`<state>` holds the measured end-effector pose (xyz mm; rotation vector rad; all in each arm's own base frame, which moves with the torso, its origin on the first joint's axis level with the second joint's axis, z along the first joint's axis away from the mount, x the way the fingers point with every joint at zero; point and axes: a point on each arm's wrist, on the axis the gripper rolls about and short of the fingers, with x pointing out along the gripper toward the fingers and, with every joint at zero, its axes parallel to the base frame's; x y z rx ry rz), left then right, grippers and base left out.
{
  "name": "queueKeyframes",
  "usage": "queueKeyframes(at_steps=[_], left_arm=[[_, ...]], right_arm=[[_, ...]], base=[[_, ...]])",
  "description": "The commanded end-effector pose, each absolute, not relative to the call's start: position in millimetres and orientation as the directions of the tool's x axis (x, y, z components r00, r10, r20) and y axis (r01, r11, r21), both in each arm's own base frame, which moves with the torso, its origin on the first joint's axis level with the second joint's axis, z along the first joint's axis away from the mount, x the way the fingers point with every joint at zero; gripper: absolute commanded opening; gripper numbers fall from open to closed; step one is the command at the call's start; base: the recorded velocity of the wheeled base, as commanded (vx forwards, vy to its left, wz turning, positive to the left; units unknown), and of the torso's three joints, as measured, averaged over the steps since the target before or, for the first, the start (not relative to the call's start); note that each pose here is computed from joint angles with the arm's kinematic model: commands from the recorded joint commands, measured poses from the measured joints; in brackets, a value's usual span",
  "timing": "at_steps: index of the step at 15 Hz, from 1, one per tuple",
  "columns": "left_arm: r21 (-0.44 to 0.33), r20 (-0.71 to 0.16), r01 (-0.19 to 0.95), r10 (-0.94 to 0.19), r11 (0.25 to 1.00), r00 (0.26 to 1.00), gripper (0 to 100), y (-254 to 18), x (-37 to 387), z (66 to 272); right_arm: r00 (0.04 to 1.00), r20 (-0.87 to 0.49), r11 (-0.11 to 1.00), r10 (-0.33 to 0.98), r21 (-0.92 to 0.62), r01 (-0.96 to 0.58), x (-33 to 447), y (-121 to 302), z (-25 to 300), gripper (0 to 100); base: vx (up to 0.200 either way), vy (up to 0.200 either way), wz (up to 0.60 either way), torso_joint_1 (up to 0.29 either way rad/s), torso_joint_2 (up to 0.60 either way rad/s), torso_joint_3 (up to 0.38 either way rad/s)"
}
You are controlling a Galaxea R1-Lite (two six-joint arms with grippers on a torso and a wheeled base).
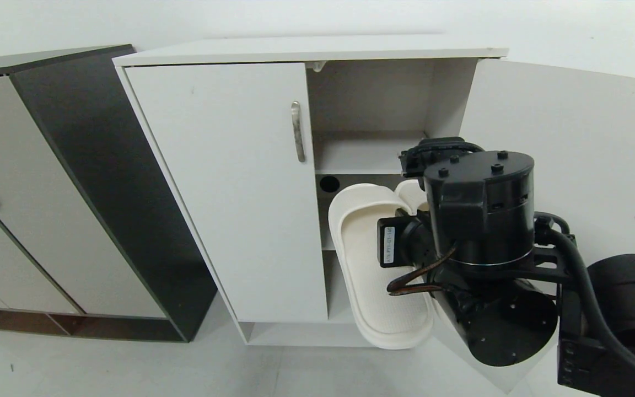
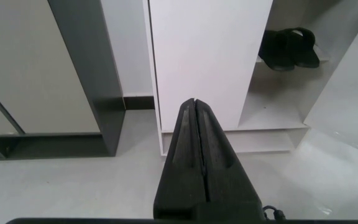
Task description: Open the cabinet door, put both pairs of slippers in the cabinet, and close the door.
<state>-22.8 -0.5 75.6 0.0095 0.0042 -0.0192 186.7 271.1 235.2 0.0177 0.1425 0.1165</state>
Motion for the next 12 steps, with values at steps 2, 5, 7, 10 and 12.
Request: queueKeyframes(at_steps=[2, 5, 7, 10, 12], left_arm=[[0.009, -0.005, 0.018, -0.018, 1.0, 1.0, 0, -0.5, -22.8, 75.5], [0.009, -0.005, 0.018, -0.018, 1.0, 1.0, 0, -0.5, -22.8, 75.5], [0.009, -0.005, 0.018, -0.018, 1.0, 1.0, 0, -0.5, -22.8, 75.5], [0.009, -0.005, 0.018, -0.018, 1.0, 1.0, 0, -0.5, -22.8, 75.5], [0.009, -0.005, 0.018, -0.018, 1.0, 1.0, 0, -0.5, -22.8, 75.5]], right_arm=[[0.984, -0.136, 0.993, 0.117, 0.032, -0.114, 186.2, 269.8, 237.3, 0], [0.984, -0.136, 0.993, 0.117, 0.032, -0.114, 186.2, 269.8, 237.3, 0], [0.984, -0.134, 0.993, 0.116, 0.034, -0.113, 186.1, 269.6, 238.2, 0], [0.984, -0.137, 0.993, 0.116, 0.034, -0.112, 186.8, 269.8, 236.5, 0], [0.983, -0.15, 0.994, 0.11, 0.023, -0.108, 189.7, 270.7, 230.3, 0]], base=[[0.2, 0.0, 0.0, 0.0, 0.0, 0.005], [0.2, 0.0, 0.0, 0.004, 0.0, 0.001], [0.2, 0.0, 0.0, 0.005, 0.0, 0.002], [0.2, 0.0, 0.0, 0.001, 0.0, -0.002], [0.1, 0.0, 0.0, 0.001, 0.0, -0.001]])
